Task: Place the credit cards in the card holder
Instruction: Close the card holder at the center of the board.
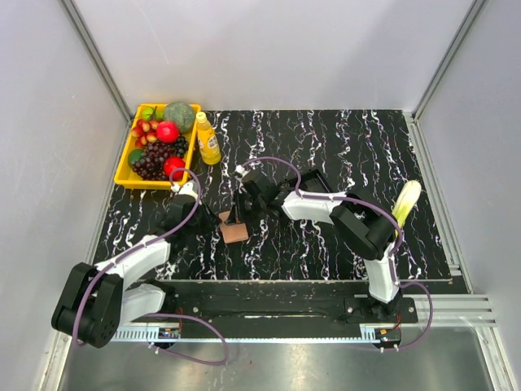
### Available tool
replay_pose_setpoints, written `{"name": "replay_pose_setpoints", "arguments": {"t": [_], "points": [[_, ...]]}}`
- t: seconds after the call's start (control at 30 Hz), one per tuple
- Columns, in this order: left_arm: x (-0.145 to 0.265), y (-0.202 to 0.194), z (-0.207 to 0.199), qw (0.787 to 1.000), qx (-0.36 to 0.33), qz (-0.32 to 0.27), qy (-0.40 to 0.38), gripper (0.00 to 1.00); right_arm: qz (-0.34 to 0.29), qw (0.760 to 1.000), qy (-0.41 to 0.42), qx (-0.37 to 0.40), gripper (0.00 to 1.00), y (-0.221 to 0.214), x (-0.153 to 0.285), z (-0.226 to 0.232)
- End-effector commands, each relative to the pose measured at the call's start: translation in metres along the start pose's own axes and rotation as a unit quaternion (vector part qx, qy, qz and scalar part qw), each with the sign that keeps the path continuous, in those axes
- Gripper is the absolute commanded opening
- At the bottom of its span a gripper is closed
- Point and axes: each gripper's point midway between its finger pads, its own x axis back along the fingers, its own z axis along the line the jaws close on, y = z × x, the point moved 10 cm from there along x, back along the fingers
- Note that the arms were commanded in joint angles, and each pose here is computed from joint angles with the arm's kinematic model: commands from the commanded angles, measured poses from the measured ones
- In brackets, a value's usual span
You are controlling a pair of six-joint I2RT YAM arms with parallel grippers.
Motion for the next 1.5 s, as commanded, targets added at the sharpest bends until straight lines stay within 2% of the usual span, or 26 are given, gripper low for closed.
{"name": "replay_pose_setpoints", "arguments": {"t": [0.0,0.47,0.67,0.8,1.0,1.27,1.3,1.47], "points": [[0.003,0.017,-0.011,0.999,-0.006,-0.033,-0.022,0.23,-0.026,1.000,0.002,0.009,0.00,0.006,0.012,0.013],[0.001,0.016,-0.011,0.999,-0.009,-0.028,-0.026,0.23,0.013,0.999,-0.040,-0.028,0.00,-0.011,0.004,-0.006],[0.002,0.016,-0.012,0.999,-0.020,-0.027,-0.038,0.22,0.015,0.998,-0.062,-0.014,0.00,-0.006,-0.002,-0.013],[0.002,0.014,-0.013,0.998,-0.021,-0.025,-0.052,0.23,0.024,0.999,-0.044,0.002,0.00,-0.005,-0.005,-0.012],[0.001,0.013,-0.013,0.998,-0.022,-0.024,-0.057,0.23,-0.008,0.999,-0.029,0.027,0.00,0.004,0.005,-0.001],[-0.002,0.012,-0.014,0.998,-0.024,-0.016,-0.062,0.23,-0.014,0.999,-0.027,0.035,0.00,0.003,0.008,-0.002],[-0.002,0.011,-0.014,0.998,-0.024,-0.015,-0.063,0.23,-0.031,0.999,-0.015,0.042,0.00,0.008,0.009,0.002],[0.000,0.011,-0.013,0.997,-0.023,-0.021,-0.064,0.22,-0.022,0.998,-0.012,0.057,0.00,0.010,0.008,0.003]]}}
